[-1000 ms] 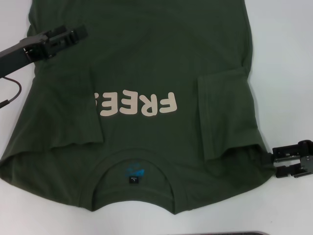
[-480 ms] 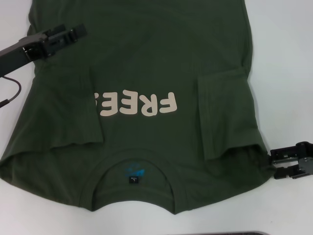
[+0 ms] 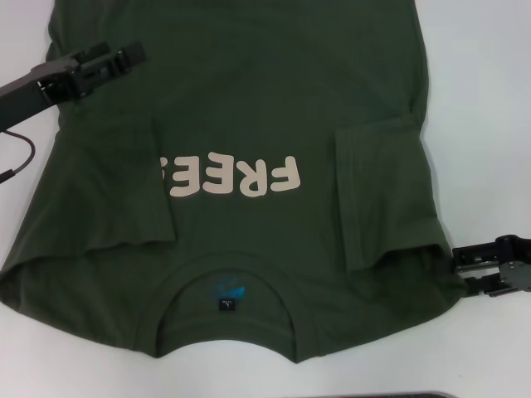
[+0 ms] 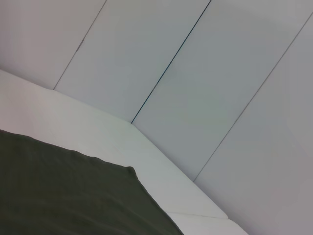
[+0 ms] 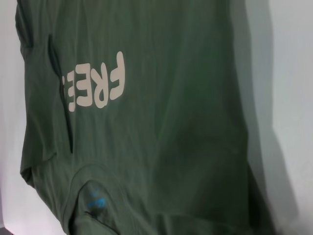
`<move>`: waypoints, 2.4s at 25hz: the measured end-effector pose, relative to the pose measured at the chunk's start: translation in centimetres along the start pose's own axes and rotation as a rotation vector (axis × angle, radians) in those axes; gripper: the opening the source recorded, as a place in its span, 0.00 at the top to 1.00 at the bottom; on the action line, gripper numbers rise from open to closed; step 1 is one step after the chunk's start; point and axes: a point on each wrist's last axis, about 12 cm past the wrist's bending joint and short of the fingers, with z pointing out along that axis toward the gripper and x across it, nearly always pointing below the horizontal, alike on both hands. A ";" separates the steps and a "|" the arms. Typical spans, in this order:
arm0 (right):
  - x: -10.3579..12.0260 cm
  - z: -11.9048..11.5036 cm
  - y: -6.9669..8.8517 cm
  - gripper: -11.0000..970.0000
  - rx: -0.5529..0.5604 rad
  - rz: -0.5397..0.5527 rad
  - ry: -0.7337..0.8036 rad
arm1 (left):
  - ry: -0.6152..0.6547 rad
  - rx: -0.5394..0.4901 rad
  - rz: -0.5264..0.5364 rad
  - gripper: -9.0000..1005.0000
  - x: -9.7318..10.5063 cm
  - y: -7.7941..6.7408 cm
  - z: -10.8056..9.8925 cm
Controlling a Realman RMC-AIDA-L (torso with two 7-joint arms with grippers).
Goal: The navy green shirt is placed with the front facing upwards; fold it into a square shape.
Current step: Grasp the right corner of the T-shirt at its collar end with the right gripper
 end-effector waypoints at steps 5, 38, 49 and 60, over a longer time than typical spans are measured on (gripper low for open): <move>-0.2 0.2 0.2 0.11 -0.004 -0.009 0.004 | 0.000 0.000 0.001 0.10 0.0 0.0 0.0; 0.0 -0.2 -0.1 0.51 0.036 0.019 0.035 | -0.018 -0.003 0.001 0.10 -0.3 0.1 -0.1; -0.1 0.0 -0.1 0.56 0.056 0.017 0.045 | -0.019 -0.004 0.002 0.10 -0.3 0.1 -0.1; -0.4 0.4 0.1 0.64 0.069 0.003 0.054 | -0.019 -0.005 0.002 0.10 -0.3 0.1 -0.2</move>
